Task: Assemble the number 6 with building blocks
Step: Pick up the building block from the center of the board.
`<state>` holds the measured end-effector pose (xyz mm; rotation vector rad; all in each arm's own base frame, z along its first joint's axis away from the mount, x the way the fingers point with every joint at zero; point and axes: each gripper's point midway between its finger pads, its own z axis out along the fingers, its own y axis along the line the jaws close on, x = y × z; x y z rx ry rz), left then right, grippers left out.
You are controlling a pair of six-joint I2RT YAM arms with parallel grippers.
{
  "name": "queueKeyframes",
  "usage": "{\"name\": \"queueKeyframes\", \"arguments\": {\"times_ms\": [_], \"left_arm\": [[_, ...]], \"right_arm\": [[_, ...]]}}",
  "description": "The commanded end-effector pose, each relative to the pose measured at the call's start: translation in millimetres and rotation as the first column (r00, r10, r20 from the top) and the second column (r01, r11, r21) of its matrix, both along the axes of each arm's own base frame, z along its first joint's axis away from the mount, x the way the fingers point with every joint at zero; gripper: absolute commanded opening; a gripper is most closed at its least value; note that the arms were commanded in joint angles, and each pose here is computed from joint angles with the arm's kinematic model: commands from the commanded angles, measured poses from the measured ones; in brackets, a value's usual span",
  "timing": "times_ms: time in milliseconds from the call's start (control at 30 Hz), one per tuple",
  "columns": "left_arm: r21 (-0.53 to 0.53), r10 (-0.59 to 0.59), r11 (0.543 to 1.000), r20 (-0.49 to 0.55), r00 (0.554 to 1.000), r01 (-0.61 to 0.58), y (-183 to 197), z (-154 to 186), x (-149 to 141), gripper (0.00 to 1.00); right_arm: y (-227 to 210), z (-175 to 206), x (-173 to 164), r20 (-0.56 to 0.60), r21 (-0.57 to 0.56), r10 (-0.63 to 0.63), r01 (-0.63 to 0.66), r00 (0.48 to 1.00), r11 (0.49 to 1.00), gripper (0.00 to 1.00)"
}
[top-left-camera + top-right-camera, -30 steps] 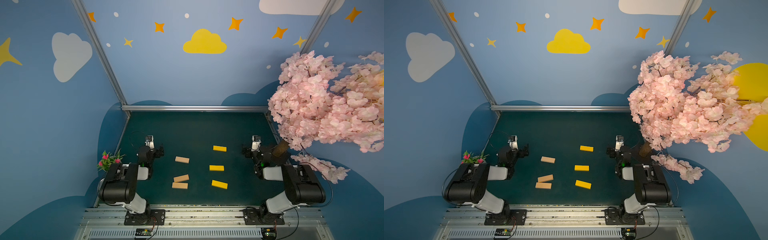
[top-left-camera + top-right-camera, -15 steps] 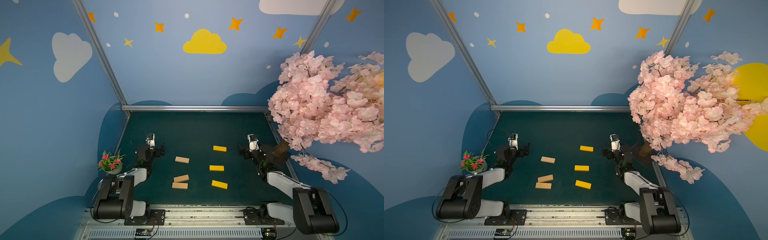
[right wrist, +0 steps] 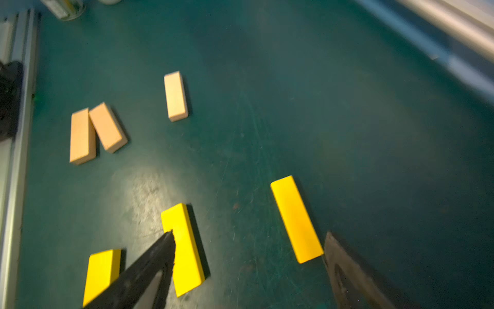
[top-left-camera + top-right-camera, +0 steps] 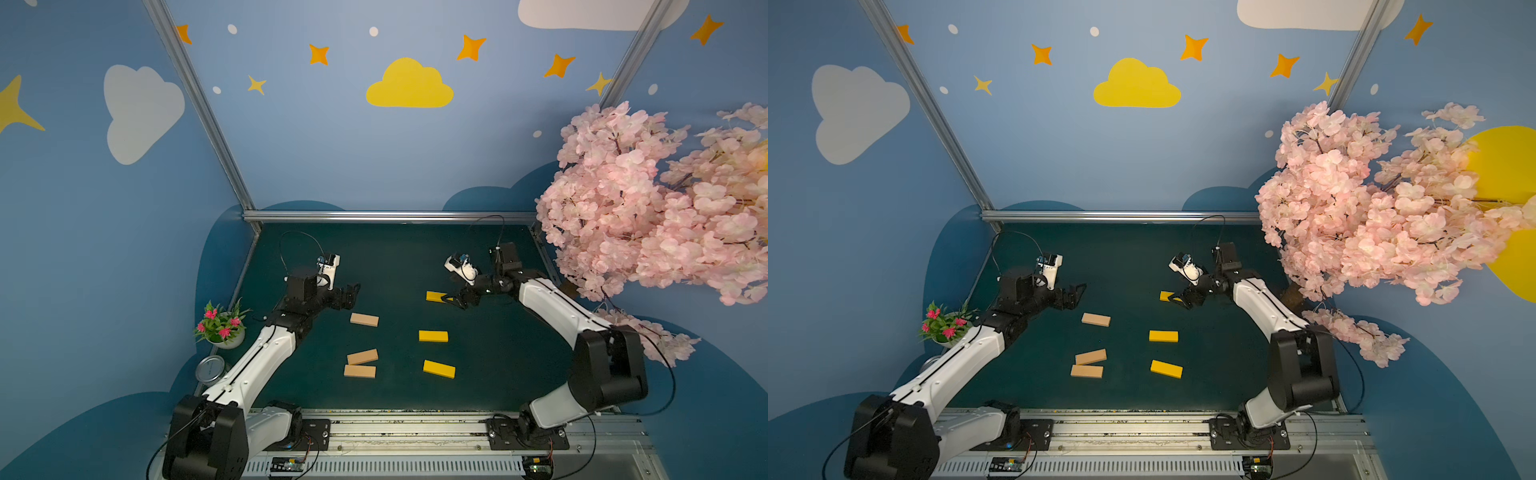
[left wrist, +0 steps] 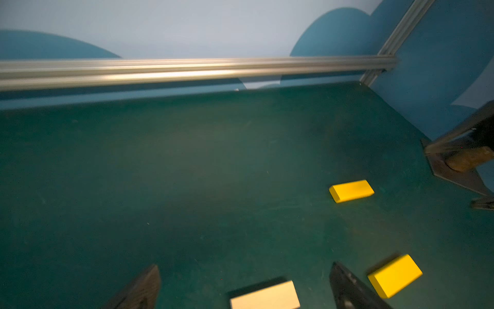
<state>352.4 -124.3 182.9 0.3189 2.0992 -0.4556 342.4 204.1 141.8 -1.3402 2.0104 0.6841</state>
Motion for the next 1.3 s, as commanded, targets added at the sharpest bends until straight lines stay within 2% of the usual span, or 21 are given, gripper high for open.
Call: {"name": "queueKeyframes", "arguments": {"times_ms": [0, 167, 433, 600, 767, 867, 967, 1033, 1067, 1100, 1267], "left_arm": [[-0.027, -0.075, 0.997, -0.133, 0.988, 0.072, -13, -13, -17, 1.0], [-0.048, -0.096, 0.995, -0.166, 0.981, 0.089, -20, -18, -25, 1.0], [-0.029, -0.102, 0.995, -0.207, 0.973, 0.098, -19, -34, -39, 1.0], [-0.021, -0.093, 0.996, -0.226, 0.97, 0.091, -15, -40, -47, 1.0], [-0.033, -0.084, 0.996, -0.242, 0.967, 0.079, -14, -41, -54, 1.0], [-0.029, -0.078, 0.997, -0.237, 0.968, 0.073, -12, -40, -57, 1.0], [-0.015, -0.069, 0.998, -0.229, 0.971, 0.067, -9, -39, -60, 1.0], [-0.01, -0.065, 0.998, -0.223, 0.973, 0.065, -7, -38, -61, 1.0], [-0.01, -0.064, 0.998, -0.219, 0.974, 0.063, -7, -37, -62, 1.0], [-0.008, -0.063, 0.998, -0.216, 0.974, 0.063, -6, -37, -62, 1.0], [-0.014, -0.063, 0.998, -0.215, 0.975, 0.061, -6, -37, -64, 1.0]], "right_arm": [[-10, -27, -21, -0.127, -0.152, 0.09, -0.109, 0.988, 0.982, 0.85], [-12, -44, 12, -0.081, -0.217, 0.055, -0.071, 0.995, 0.973, 0.84], [-4, -84, 42, -0.057, -0.339, 0.057, -0.073, 0.997, 0.938, 0.81], [-4, -108, 53, -0.134, -0.448, 0.062, -0.116, 0.989, 0.886, 0.79], [-8, -125, 66, -0.149, -0.509, 0.043, -0.114, 0.988, 0.853, 0.77], [-14, -132, 69, -0.173, -0.551, 0.036, -0.127, 0.984, 0.825, 0.69], [-18, -136, 65, -0.196, -0.569, 0.043, -0.149, 0.98, 0.809, 0.51], [-18, -136, 61, -0.211, -0.568, 0.052, -0.166, 0.976, 0.806, 0.28], [-18, -136, 59, -0.212, -0.569, 0.052, -0.166, 0.976, 0.805, 0.07], [-17, -135, 59, -0.207, -0.571, 0.055, -0.166, 0.977, 0.804, 0.0], [6, -117, 54, -0.183, -0.535, 0.104, -0.188, 0.978, 0.824, 0.0]]}}
